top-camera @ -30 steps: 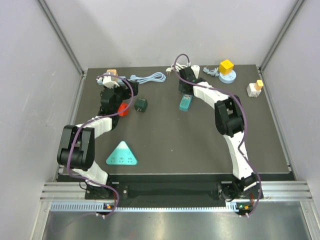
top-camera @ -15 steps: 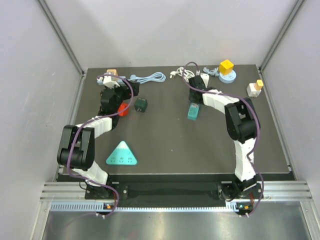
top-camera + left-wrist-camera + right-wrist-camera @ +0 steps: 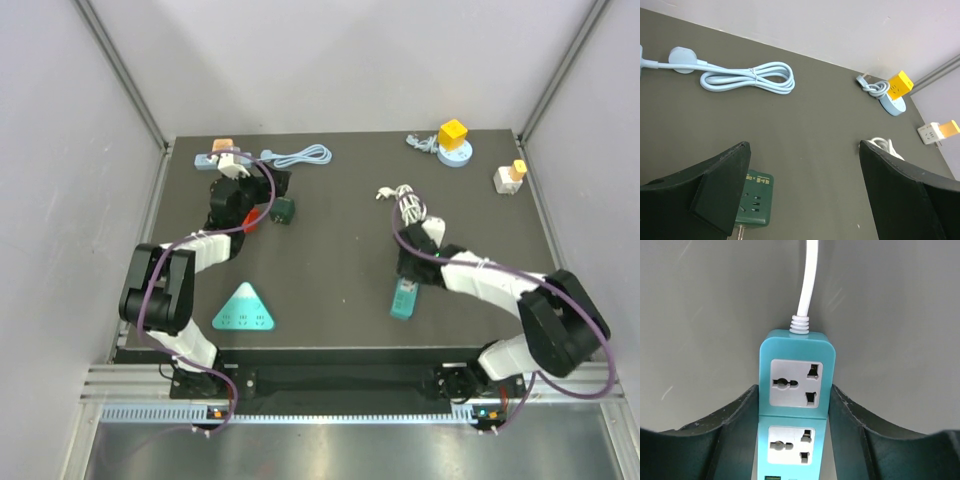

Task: Pull the plug off the socket

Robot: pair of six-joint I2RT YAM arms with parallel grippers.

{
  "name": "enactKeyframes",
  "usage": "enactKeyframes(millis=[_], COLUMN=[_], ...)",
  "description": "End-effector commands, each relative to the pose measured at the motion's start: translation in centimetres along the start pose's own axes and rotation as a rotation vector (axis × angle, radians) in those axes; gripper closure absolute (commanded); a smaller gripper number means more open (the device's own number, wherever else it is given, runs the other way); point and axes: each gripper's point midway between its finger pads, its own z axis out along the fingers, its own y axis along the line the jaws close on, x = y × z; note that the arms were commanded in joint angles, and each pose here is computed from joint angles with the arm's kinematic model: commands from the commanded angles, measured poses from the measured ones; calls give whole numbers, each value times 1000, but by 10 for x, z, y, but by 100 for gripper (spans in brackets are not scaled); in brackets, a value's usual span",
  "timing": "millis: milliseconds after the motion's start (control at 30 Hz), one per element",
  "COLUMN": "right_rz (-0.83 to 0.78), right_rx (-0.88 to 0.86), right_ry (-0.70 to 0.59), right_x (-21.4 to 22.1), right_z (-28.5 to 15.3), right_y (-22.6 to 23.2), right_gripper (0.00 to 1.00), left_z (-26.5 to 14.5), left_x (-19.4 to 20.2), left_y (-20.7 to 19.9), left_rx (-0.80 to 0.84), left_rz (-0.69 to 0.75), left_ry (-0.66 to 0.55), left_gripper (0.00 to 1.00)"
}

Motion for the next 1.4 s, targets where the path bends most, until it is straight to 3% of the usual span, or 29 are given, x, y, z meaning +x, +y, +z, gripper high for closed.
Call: enactKeyframes(millis=[0, 133, 200, 300, 333, 367, 433, 567, 633, 833, 967, 1067, 1100, 1167, 1300, 1367], right_rz=[220, 325, 341, 349, 369, 359, 323, 206, 112, 57, 91, 74, -3, -7, 144, 229], right_rx=[-117, -182, -168, -259, -328, -346, -390, -465, -473, -436, -365, -233, -195, -94, -51, -18], right_ry=[-29, -48, 3, 14, 5, 7, 5, -41, -72, -183, -273, -383, -416, -477, -556, -522], right_x=[22, 36, 58, 66, 58, 61, 56, 42, 40, -4, -68, -139, -155, -203, -293, -307], right_z=[-30, -43, -42, -58, -67, -66, -73, -89, -91, -83, -66, -42, -37, -20, 7, 42], right_y=[49, 105, 132, 190, 213, 222, 237, 242, 232, 169, 121, 75, 66, 42, 13, -7], right_gripper=[100, 100, 97, 78, 63, 59, 41, 23, 10, 5, 6, 3, 0, 0, 0, 0], left_z=[7, 5, 4, 3, 2, 2, 2, 1, 2, 4, 6, 10, 13, 18, 29, 34], left_x=[-19, -18, -18, -19, -20, -21, -21, -22, -23, -21, -18, -12, -9, 0, 16, 25], left_y=[-19, -19, -19, -17, -16, -15, -15, -16, -16, -24, -28, -34, -34, -38, -51, -50], left_rx=[63, 62, 56, 43, 38, 35, 32, 31, 32, 73, 106, 141, 150, 173, 216, 222], left_rz=[7, 12, 17, 28, 35, 38, 45, 50, 49, 50, 45, 37, 37, 38, 53, 42], left_ry=[-53, -49, -48, -47, -50, -52, -49, -49, -47, -28, -15, 2, 8, 32, 64, 86], left_gripper=[6, 6, 6, 6, 6, 6, 6, 6, 6, 6, 6, 6, 7, 7, 7, 7])
